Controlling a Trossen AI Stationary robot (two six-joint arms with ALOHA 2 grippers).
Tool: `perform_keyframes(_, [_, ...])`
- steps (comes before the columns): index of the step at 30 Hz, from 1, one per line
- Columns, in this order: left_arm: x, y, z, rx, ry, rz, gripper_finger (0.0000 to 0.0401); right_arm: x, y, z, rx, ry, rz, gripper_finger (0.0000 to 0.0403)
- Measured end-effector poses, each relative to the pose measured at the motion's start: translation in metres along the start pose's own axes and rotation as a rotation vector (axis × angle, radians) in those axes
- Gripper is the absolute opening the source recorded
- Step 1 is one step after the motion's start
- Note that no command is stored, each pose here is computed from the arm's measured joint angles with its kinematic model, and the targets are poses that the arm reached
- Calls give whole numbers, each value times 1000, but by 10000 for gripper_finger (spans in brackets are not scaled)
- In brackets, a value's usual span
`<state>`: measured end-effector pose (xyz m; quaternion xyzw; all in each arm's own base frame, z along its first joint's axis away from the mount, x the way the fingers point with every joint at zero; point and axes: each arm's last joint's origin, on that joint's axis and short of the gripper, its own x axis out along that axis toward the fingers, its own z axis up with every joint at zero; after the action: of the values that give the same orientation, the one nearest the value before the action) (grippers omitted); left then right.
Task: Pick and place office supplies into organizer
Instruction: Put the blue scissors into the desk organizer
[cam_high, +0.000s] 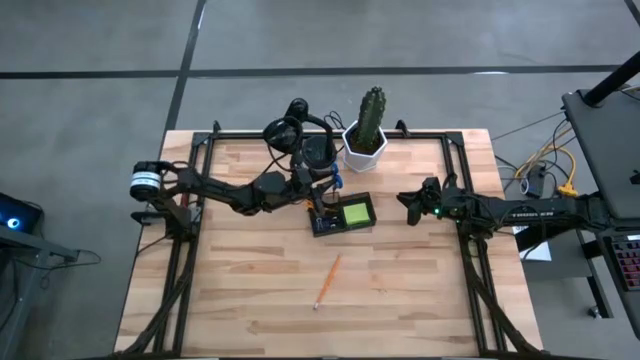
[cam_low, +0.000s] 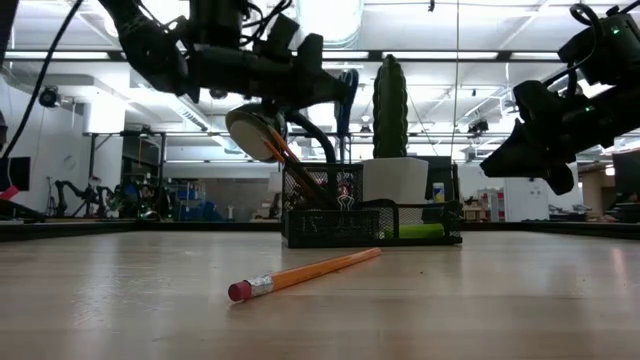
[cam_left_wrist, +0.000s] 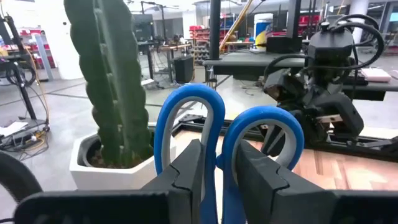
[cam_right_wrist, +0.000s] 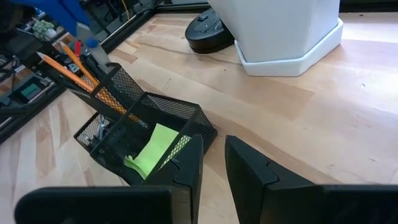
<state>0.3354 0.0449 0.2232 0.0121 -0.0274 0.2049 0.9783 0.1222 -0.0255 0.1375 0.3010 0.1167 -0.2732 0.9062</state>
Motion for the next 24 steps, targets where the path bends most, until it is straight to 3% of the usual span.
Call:
perform_keyframes(14, [11, -5, -33, -6, -8, -4, 59, 0, 0, 0, 10, -1, 1, 59])
perform_keyframes(24, [13, -5, -36, -7, -14, -1, 81, 0, 0, 0, 17, -1, 1, 59])
